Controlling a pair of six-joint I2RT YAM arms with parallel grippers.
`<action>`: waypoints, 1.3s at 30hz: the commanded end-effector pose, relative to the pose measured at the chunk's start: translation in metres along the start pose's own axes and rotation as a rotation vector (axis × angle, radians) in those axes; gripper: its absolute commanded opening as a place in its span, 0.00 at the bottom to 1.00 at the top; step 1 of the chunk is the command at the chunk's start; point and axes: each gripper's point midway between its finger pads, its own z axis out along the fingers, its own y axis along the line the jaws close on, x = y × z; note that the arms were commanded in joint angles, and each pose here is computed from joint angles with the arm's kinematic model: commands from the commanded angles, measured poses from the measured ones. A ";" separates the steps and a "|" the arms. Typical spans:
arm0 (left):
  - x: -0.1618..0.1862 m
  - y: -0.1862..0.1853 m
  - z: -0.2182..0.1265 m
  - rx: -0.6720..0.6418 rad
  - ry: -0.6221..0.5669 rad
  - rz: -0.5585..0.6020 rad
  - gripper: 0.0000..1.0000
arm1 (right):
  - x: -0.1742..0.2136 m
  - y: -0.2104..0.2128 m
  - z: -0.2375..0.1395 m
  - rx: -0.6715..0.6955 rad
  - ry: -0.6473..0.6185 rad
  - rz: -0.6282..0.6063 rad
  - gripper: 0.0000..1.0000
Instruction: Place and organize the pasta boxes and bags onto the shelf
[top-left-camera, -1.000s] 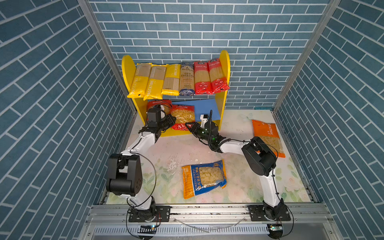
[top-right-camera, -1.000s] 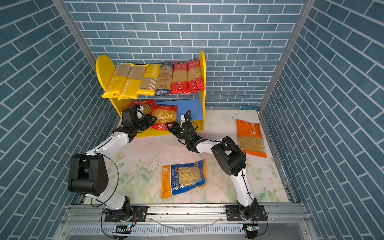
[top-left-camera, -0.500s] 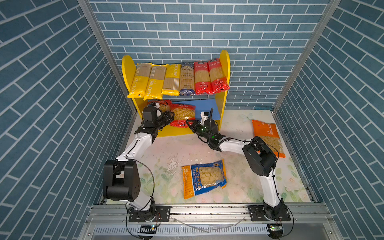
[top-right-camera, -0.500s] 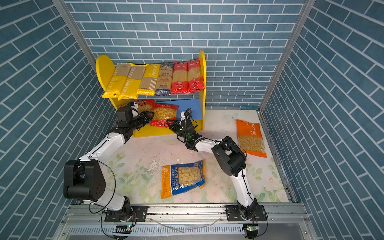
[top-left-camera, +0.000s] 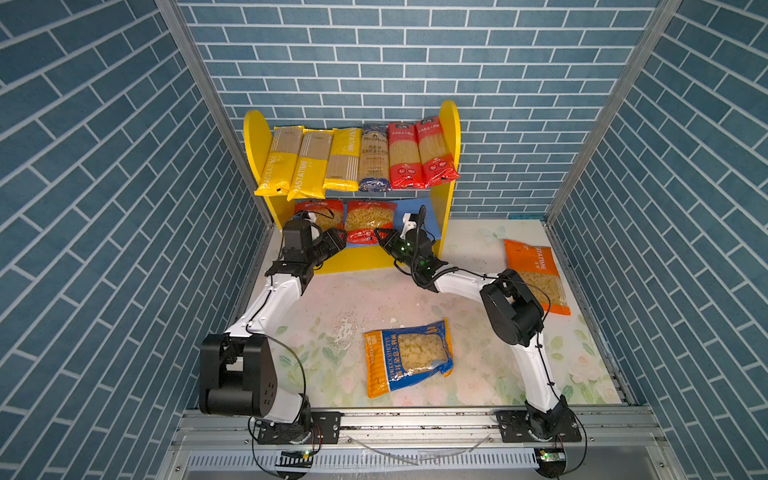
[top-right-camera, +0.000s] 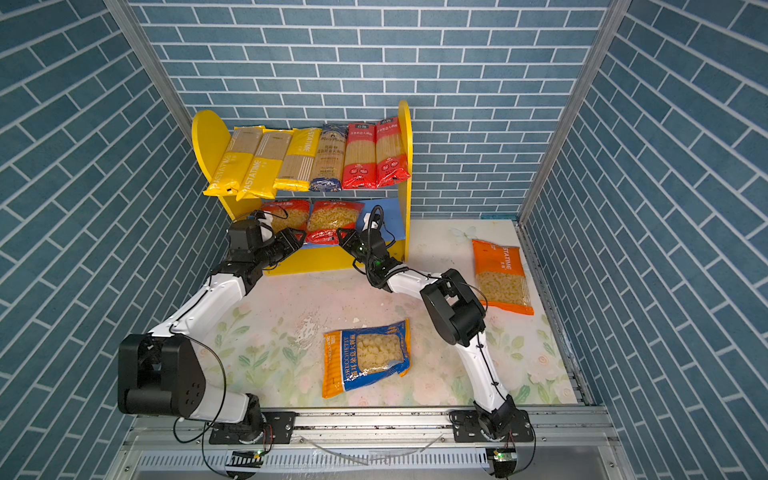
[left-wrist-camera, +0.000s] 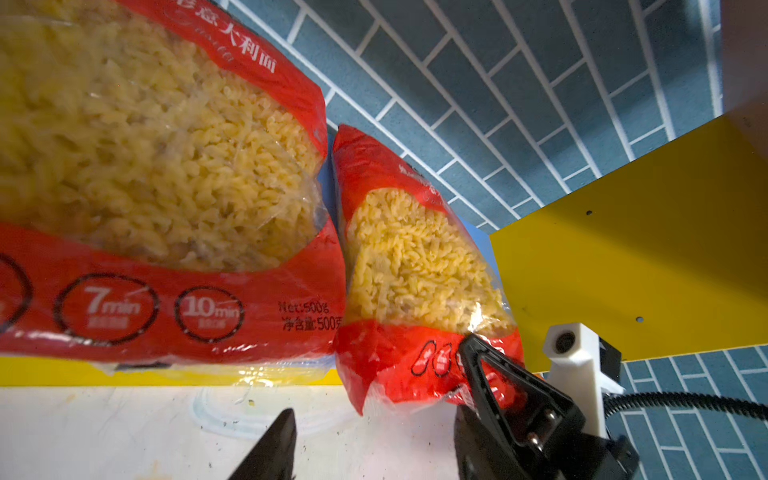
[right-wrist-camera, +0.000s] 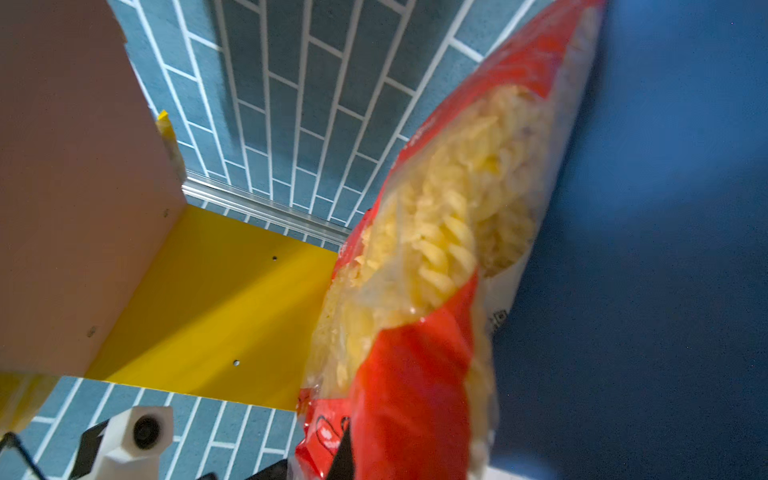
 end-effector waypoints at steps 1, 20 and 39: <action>0.001 -0.001 -0.012 0.006 -0.015 0.000 0.61 | -0.010 0.014 0.006 -0.044 -0.026 -0.017 0.18; 0.032 0.006 -0.040 0.025 -0.012 -0.046 0.62 | -0.013 0.034 -0.025 -0.044 0.102 0.020 0.33; 0.081 -0.003 -0.060 0.040 0.055 -0.029 0.62 | -0.019 0.003 -0.018 -0.001 0.208 -0.035 0.43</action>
